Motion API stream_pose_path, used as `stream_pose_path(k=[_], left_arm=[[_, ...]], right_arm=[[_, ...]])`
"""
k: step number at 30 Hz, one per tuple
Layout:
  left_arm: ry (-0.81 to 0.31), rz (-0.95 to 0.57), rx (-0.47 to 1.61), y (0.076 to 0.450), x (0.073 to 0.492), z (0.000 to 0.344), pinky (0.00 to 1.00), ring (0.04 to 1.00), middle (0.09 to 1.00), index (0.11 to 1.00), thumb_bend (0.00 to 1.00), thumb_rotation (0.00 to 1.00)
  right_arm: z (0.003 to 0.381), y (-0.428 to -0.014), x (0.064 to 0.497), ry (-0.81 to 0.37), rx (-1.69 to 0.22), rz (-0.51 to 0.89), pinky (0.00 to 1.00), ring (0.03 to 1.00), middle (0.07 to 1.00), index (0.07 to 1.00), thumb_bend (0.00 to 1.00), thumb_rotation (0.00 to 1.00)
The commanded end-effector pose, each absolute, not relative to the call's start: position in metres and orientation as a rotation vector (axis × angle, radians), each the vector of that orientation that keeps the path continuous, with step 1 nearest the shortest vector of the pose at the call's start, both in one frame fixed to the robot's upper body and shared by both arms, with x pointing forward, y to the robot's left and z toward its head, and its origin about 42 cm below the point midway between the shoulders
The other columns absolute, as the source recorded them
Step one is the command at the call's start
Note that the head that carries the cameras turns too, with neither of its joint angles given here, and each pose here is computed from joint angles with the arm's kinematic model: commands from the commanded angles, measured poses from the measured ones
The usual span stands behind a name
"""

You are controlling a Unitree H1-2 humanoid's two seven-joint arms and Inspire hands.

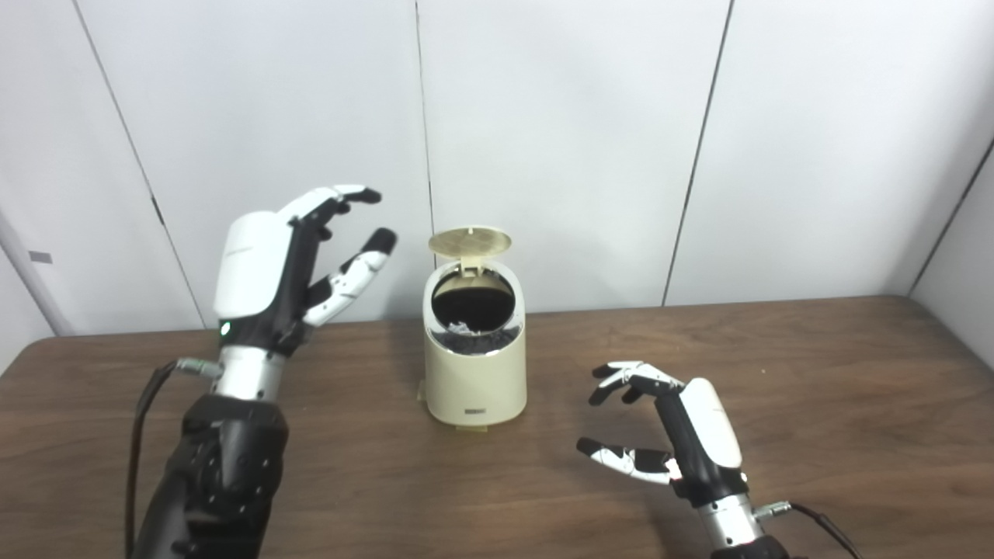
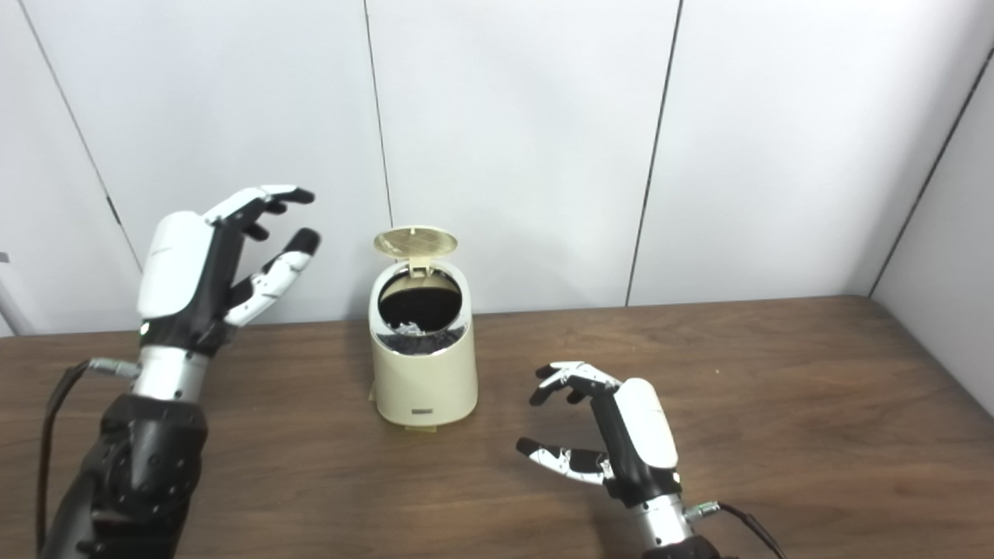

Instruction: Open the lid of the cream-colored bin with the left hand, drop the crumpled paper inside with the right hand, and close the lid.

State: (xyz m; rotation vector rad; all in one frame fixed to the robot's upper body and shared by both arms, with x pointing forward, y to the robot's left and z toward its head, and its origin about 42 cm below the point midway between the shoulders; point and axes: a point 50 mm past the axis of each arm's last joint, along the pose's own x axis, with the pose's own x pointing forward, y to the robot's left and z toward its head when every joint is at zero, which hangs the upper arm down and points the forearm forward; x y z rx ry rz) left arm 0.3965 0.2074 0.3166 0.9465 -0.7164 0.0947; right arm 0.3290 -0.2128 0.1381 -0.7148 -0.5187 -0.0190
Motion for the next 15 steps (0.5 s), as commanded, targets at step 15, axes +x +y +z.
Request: stream_pose_path(k=[15], left_arm=[[-0.824,0.014,1.102,0.158,0.436,0.341,0.57,0.719,0.754,0.749,0.96,0.7]], right_arm=[[0.108,-0.207,0.332,-0.472,-0.696,-0.006,0.48,0.603,0.675,0.496,0.48,0.14]])
